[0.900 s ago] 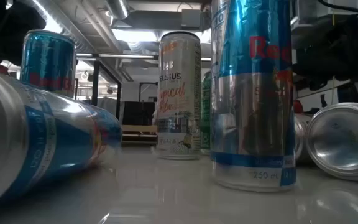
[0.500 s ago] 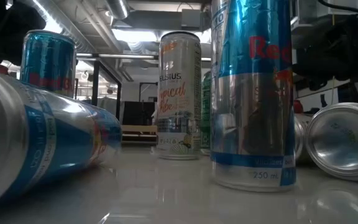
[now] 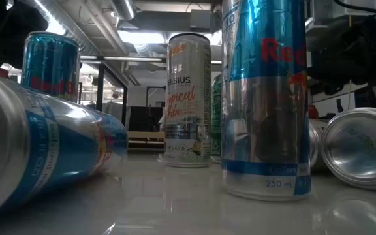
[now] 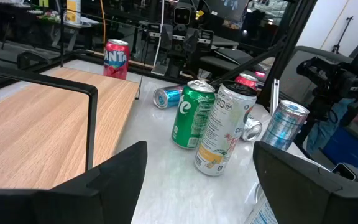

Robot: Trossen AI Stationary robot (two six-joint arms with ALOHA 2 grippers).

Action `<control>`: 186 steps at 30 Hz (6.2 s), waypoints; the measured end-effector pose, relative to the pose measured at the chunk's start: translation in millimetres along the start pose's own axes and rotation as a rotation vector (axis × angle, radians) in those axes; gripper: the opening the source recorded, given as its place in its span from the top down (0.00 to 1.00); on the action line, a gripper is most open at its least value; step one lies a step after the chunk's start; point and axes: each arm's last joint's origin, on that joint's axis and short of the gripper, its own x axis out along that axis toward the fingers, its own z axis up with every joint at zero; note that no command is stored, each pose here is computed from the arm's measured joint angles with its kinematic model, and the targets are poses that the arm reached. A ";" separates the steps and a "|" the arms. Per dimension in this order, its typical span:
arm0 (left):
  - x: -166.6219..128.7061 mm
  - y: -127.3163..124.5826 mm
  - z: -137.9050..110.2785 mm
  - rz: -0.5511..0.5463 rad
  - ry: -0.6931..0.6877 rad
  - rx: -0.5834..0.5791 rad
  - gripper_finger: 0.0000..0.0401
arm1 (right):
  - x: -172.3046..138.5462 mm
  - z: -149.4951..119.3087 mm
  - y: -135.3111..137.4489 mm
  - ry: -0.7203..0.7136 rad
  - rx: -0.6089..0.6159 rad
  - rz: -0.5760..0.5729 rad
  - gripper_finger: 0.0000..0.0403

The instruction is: Sort soda cans

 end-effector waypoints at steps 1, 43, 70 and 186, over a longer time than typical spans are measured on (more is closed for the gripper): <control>0.0 0.0 0.0 0.000 0.000 0.000 0.28 | 0.0 0.0 0.0 0.000 0.000 -0.001 0.66; -8.7 -3.8 48.9 0.143 -0.562 -0.206 0.29 | 0.0 0.6 0.1 -0.007 -0.001 0.001 0.66; 69.1 -50.9 153.4 0.377 0.191 -0.416 0.29 | 0.0 0.6 0.1 -0.007 -0.001 0.001 0.66; 215.9 16.3 177.6 0.518 1.005 -0.003 0.46 | 0.0 0.5 0.1 -0.006 -0.001 0.001 0.66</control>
